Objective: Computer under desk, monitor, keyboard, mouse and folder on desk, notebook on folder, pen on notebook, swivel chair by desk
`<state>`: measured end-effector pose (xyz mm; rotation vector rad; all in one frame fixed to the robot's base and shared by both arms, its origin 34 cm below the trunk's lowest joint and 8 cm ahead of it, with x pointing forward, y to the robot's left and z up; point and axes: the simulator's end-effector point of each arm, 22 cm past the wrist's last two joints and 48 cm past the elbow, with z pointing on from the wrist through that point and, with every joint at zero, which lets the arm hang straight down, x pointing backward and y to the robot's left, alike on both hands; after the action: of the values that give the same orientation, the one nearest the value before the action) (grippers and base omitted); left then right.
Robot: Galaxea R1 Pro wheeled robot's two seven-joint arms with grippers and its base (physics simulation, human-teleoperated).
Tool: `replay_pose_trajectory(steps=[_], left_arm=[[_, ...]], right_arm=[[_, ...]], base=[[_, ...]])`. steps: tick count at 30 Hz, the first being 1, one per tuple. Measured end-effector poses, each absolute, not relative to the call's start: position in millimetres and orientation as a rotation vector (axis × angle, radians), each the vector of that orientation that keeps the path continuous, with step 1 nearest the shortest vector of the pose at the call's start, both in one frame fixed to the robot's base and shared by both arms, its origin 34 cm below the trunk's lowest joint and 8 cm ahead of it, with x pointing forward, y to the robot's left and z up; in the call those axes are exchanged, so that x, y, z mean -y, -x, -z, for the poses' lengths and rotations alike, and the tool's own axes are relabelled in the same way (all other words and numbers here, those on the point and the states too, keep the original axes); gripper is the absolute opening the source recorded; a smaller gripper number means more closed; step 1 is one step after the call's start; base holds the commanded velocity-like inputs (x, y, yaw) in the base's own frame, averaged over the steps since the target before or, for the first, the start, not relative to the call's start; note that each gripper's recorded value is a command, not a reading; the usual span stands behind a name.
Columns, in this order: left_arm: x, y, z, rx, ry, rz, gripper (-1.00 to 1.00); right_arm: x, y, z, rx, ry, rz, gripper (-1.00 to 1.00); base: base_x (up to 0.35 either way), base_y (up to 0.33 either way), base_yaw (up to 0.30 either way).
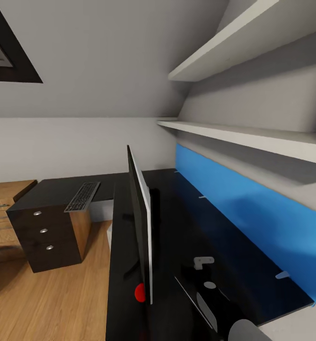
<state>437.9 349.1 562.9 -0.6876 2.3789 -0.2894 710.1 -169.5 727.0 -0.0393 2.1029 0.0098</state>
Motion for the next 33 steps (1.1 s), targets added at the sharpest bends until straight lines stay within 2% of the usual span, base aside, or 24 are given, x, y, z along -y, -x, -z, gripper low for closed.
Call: replay_pose_trajectory(steps=[33], left_arm=[[-348.7,-437.9,-562.7,-2.380,0.688,0.291,1.00]], right_arm=[[169.1,-710.4,-727.5,-2.101,0.044,-0.009,1.00]], base=[[-0.111,0.000,0.000]])
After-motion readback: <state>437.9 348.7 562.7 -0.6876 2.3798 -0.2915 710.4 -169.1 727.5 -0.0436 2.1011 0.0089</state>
